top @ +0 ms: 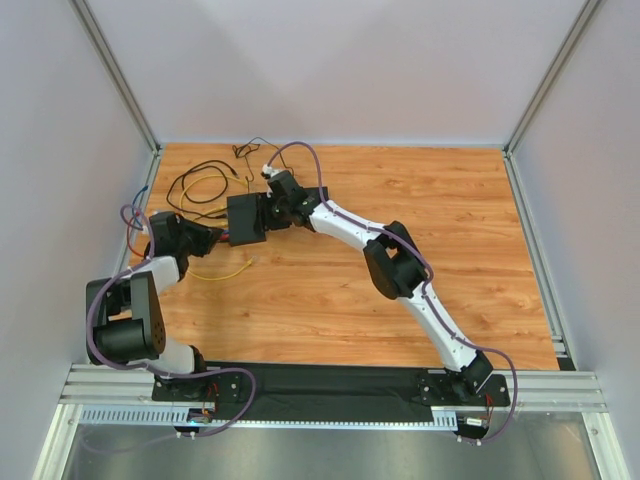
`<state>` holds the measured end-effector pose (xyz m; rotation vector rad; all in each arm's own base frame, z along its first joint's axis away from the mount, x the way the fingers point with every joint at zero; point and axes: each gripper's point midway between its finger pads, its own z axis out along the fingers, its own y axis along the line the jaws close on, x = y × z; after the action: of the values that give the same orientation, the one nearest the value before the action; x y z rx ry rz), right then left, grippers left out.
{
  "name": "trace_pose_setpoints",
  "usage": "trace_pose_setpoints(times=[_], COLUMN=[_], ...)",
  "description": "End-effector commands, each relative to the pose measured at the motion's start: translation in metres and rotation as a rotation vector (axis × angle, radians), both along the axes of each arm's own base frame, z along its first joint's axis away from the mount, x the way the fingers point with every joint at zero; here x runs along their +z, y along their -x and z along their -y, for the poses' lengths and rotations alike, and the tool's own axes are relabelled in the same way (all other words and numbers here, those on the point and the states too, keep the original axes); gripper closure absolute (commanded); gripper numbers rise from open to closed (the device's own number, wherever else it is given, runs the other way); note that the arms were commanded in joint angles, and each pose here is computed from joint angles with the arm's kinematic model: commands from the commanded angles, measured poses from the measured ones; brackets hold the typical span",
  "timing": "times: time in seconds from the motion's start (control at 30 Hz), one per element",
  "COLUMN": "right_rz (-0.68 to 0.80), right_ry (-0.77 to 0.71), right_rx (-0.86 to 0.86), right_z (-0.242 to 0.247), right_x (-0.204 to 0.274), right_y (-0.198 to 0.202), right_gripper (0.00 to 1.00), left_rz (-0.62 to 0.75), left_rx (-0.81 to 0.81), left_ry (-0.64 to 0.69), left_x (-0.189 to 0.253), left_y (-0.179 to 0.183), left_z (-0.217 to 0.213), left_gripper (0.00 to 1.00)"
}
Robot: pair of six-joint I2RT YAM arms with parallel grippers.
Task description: Pull the plug from the switch port
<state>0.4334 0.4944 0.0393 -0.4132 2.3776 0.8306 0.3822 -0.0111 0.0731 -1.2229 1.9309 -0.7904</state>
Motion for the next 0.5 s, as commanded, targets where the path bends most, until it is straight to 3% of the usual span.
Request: trace_pose_setpoints(times=[0.0,0.13,0.3,0.47], right_rz=[-0.124,-0.083,-0.041,-0.026], right_ry=[0.142,0.131,0.058,-0.036], right_rx=[0.022,0.026,0.062,0.116], right_z=[0.028,0.028,0.025,0.013], right_x=[-0.042,-0.030,-0.011,0.007], right_y=[0.033,0.027,0.011,-0.002], right_gripper=[0.58,0.57,0.47,0.46], left_rz=[0.065,0.033,0.064,0.070], left_rx=[-0.048,-0.094,-0.165,-0.206], left_ry=[-0.063,-0.062,-0.048,-0.041], left_x=[0.025,0.012,0.002,-0.007], left_y=[-0.021,-0.038,-0.059,-0.065], left_z=[-0.005,-0.003,0.006,0.014], left_gripper=[0.72,0.74,0.58,0.59])
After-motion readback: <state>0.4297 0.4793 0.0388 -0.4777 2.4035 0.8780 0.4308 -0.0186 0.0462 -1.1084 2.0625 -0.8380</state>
